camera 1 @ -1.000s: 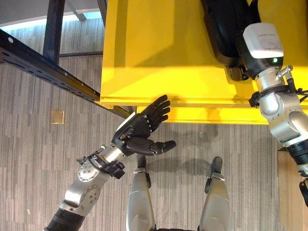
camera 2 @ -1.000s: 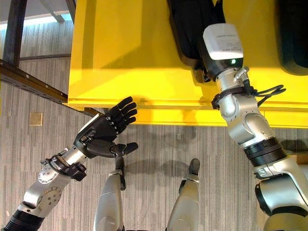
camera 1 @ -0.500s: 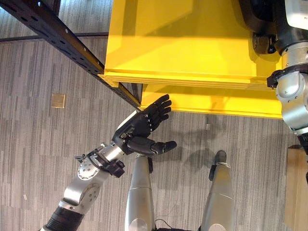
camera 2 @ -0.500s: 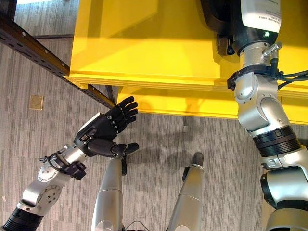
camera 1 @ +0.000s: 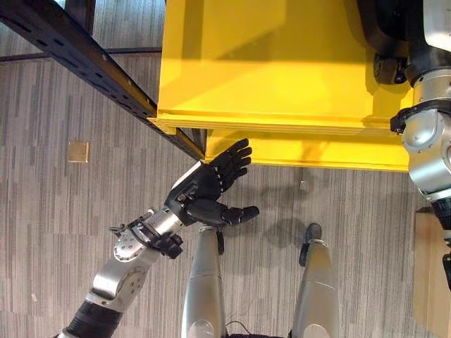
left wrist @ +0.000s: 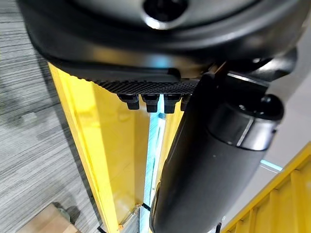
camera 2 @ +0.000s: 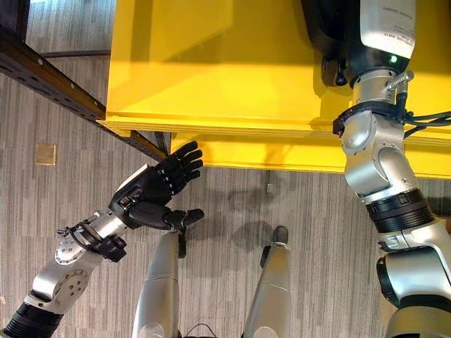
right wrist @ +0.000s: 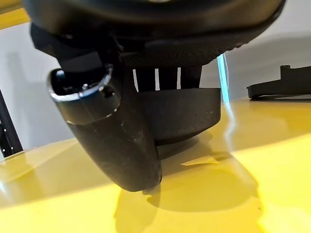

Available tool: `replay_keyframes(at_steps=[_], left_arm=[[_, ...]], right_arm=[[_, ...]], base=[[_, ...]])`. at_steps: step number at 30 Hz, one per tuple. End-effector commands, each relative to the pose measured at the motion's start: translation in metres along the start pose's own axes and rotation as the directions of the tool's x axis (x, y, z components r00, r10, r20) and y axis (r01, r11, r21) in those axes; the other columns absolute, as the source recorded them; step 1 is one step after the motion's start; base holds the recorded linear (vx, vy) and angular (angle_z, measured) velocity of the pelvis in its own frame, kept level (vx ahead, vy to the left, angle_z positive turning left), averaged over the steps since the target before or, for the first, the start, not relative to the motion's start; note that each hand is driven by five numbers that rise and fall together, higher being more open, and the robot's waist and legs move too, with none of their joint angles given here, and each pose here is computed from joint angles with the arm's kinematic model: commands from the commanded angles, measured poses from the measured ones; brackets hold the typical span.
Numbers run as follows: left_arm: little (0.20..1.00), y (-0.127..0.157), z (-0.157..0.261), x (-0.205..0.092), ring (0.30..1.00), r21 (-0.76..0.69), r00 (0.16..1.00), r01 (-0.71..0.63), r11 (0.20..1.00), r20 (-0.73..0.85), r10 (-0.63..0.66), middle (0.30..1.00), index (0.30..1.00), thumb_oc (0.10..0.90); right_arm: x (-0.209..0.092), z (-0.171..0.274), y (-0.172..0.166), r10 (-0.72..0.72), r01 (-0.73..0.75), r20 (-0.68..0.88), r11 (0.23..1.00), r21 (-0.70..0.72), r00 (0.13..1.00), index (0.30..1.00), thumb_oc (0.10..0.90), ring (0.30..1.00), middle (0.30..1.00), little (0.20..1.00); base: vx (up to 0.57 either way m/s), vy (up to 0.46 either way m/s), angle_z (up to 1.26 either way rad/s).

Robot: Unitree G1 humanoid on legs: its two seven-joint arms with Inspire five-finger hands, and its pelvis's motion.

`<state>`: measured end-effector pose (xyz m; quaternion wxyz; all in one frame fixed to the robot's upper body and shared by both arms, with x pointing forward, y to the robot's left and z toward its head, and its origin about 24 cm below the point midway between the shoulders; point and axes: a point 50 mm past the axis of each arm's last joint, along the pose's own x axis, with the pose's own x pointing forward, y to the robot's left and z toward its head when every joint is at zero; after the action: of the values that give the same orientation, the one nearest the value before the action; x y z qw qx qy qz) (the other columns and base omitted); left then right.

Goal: Move parts from the plastic box to the shelf.

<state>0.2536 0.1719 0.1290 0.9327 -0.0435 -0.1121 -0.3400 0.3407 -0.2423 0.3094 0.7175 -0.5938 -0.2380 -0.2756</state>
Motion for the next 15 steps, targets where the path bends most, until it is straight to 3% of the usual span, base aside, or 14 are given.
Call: replay_keyframes(at_steps=[1, 3, 4, 5, 9, 15], left_arm=[[1.0, -0.016, 0.034, 0.006, 1.0, 0.067, 0.98, 0.095, 0.993, 0.17, -0.105, 1.0, 1.0, 0.9], [1.0, -0.016, 0.034, 0.006, 1.0, 0.073, 0.98, 0.094, 0.993, 0.169, -0.105, 1.0, 1.0, 0.9], [1.0, -0.015, 0.034, 0.006, 1.0, 0.073, 0.98, 0.091, 0.993, 0.169, -0.103, 1.0, 1.0, 0.9], [1.0, -0.014, 0.034, 0.006, 1.0, 0.073, 0.981, 0.088, 0.993, 0.166, -0.099, 1.0, 1.0, 0.9], [1.0, -0.014, 0.034, 0.004, 1.0, 0.074, 0.982, 0.097, 0.993, 0.158, -0.108, 1.0, 1.0, 0.9], [1.0, -0.015, 0.031, 0.002, 1.0, 0.074, 0.981, 0.14, 0.987, 0.123, -0.149, 1.0, 1.0, 0.9]], right_arm=[[0.012, -0.025, -0.016, -0.053, 0.044, -0.115, 0.996, -0.08, 0.992, 0.3, 0.4, 0.3, 0.3, 0.3], [0.012, -0.023, -0.014, -0.029, 0.021, -0.099, 0.996, -0.084, 0.995, 0.3, 0.4, 0.3, 0.3, 0.3], [0.012, -0.021, -0.012, -0.015, 0.007, -0.091, 0.996, -0.088, 0.996, 0.52, 0.557, 0.52, 0.52, 0.52], [0.011, -0.021, -0.011, 0.019, -0.027, -0.096, 0.996, -0.087, 0.995, 1.0, 0.9, 1.0, 1.0, 1.0], [0.009, -0.016, -0.008, 0.049, -0.055, -0.075, 0.995, -0.079, 0.996, 1.0, 0.9, 1.0, 1.0, 1.0], [-0.001, -0.017, 0.007, 0.228, -0.233, -0.095, 0.972, -0.043, 0.969, 1.0, 0.9, 1.0, 1.0, 1.0]], base=[[0.0, 0.0, 0.0], [0.0, 0.0, 0.0], [0.0, 0.0, 0.0], [-0.05, 0.0, -0.01], [-0.02, -0.001, 0.0], [0.0, -0.002, 0.0]])
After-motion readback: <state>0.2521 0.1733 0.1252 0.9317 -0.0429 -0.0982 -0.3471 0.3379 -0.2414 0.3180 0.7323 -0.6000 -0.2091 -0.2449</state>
